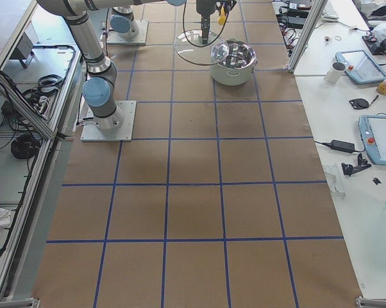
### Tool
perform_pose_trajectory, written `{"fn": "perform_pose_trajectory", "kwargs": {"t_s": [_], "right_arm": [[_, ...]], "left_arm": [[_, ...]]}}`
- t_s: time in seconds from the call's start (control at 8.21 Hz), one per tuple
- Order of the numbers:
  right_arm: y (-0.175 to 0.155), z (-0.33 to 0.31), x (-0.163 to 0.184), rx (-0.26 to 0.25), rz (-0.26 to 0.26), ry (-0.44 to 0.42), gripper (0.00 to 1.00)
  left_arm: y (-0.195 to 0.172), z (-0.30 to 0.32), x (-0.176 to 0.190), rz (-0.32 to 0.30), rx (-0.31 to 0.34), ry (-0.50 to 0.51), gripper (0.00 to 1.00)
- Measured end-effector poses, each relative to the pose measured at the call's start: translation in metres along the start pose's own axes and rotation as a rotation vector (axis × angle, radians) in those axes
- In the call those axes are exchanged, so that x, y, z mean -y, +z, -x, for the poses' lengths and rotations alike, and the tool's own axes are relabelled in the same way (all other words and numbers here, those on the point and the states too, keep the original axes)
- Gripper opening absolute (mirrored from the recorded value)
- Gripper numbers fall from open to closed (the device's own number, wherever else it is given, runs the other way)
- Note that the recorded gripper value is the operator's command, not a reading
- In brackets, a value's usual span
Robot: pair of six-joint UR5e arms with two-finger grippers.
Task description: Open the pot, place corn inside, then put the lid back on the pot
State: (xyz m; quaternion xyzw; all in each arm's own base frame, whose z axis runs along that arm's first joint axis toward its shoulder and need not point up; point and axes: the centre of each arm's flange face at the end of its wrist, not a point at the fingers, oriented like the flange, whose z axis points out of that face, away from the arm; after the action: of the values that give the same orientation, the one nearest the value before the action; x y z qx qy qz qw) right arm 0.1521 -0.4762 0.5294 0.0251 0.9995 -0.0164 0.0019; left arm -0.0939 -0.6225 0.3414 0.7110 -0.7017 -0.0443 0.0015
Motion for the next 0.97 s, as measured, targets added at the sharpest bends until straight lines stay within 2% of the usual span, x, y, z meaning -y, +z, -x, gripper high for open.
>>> {"fn": "perform_pose_trajectory", "kwargs": {"t_s": [0.24,0.49,0.61,0.97], "right_arm": [[-0.001,0.0,0.0,0.0,-0.003,-0.002,0.26],[-0.002,0.0,-0.001,0.0,-0.005,-0.004,0.26],[-0.003,0.0,-0.001,-0.001,-0.006,-0.005,0.26],[-0.004,0.0,-0.001,0.0,-0.007,-0.004,0.26]], "left_arm": [[-0.057,-0.005,-0.054,0.035,-0.079,0.014,0.0],[-0.091,-0.002,-0.116,0.062,-0.145,0.024,0.0],[-0.091,0.002,-0.145,0.07,-0.154,0.027,0.0],[-0.058,0.002,-0.216,0.091,-0.176,0.024,0.0]]}}
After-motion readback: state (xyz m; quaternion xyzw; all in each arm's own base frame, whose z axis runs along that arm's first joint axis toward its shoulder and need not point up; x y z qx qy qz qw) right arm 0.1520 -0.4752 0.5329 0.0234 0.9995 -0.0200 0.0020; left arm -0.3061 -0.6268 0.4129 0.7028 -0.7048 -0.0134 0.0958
